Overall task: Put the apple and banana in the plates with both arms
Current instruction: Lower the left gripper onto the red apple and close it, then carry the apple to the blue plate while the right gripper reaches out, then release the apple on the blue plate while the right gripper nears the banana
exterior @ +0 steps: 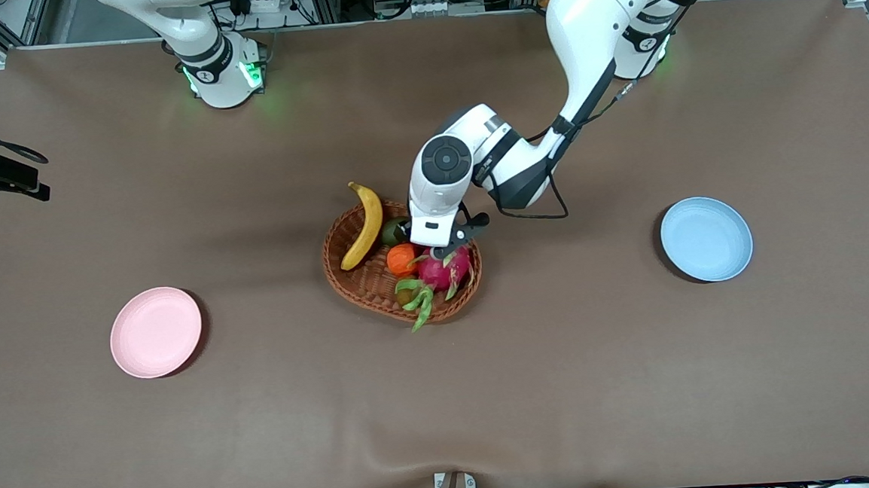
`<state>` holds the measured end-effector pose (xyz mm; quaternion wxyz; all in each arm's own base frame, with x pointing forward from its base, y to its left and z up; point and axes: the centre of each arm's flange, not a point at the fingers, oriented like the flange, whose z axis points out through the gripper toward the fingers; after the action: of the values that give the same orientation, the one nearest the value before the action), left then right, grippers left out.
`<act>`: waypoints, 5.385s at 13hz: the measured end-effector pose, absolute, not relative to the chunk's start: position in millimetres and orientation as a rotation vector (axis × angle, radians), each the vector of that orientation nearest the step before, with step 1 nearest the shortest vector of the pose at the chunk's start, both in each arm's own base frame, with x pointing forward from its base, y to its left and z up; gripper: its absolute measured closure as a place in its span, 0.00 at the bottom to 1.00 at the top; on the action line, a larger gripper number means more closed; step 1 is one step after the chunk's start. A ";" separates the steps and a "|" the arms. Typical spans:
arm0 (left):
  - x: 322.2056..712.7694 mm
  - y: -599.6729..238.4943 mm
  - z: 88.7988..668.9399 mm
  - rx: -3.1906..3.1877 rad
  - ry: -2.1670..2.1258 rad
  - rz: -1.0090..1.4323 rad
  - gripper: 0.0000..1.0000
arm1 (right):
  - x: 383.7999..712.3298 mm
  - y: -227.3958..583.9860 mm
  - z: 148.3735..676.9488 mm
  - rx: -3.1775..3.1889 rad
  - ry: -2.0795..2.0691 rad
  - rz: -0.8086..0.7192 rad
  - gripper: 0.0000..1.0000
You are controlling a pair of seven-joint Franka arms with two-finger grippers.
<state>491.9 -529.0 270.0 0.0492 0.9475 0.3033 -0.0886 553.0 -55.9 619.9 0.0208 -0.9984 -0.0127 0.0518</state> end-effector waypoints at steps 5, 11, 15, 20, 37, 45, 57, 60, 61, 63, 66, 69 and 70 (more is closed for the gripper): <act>491.6 -531.1 260.7 2.879 0.924 -0.269 0.00 | 553.0 -55.9 619.8 -3.096 -0.039 0.161 0.00; 484.4 -538.8 251.9 2.884 0.908 -0.273 0.05 | 553.0 -55.9 619.8 -3.096 -0.039 0.160 0.00; 485.8 -540.2 255.3 2.878 0.907 -0.266 0.22 | 553.0 -55.9 619.8 -3.096 -0.039 0.161 0.00; 507.9 -528.5 309.5 2.830 0.941 -0.214 0.22 | 553.3 -55.9 619.3 -3.096 -0.039 0.162 0.00; 631.6 -98.9 413.1 3.019 0.564 -0.529 0.22 | 586.1 79.3 557.7 -3.065 0.129 0.283 0.00; 619.7 6.5 292.7 3.234 0.451 -0.354 0.22 | 598.5 206.7 485.0 -3.107 0.161 0.330 0.00; 604.5 23.2 228.0 3.202 0.442 -0.297 0.22 | 525.1 371.0 322.3 -3.108 -0.174 0.634 0.00; 604.9 24.5 219.1 3.194 0.444 -0.294 0.22 | 505.2 395.4 291.8 -3.129 -0.225 0.630 0.00; 605.2 24.4 218.8 3.194 0.444 -0.293 0.15 | 504.0 398.1 283.6 -3.139 -0.220 0.629 0.00; 607.9 24.7 223.0 3.194 0.447 -0.277 0.00 | 500.5 405.3 268.2 -3.156 -0.194 0.623 0.00; 617.6 22.7 251.3 3.204 0.447 -0.205 0.00 | 492.4 413.1 250.6 -3.216 -0.193 0.617 0.00; 625.2 -3.0 322.6 3.243 0.406 -0.251 0.00 | 490.0 411.1 241.3 -3.237 -0.172 0.632 0.11; 628.1 -20.8 360.5 3.258 0.383 -0.275 0.00 | 487.5 411.0 238.6 -3.244 -0.149 0.640 0.11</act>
<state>628.1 -20.8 360.5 -0.0751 0.9869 0.1160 -0.0834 487.5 411.0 238.6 -0.0843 -0.9766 -0.0448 0.1926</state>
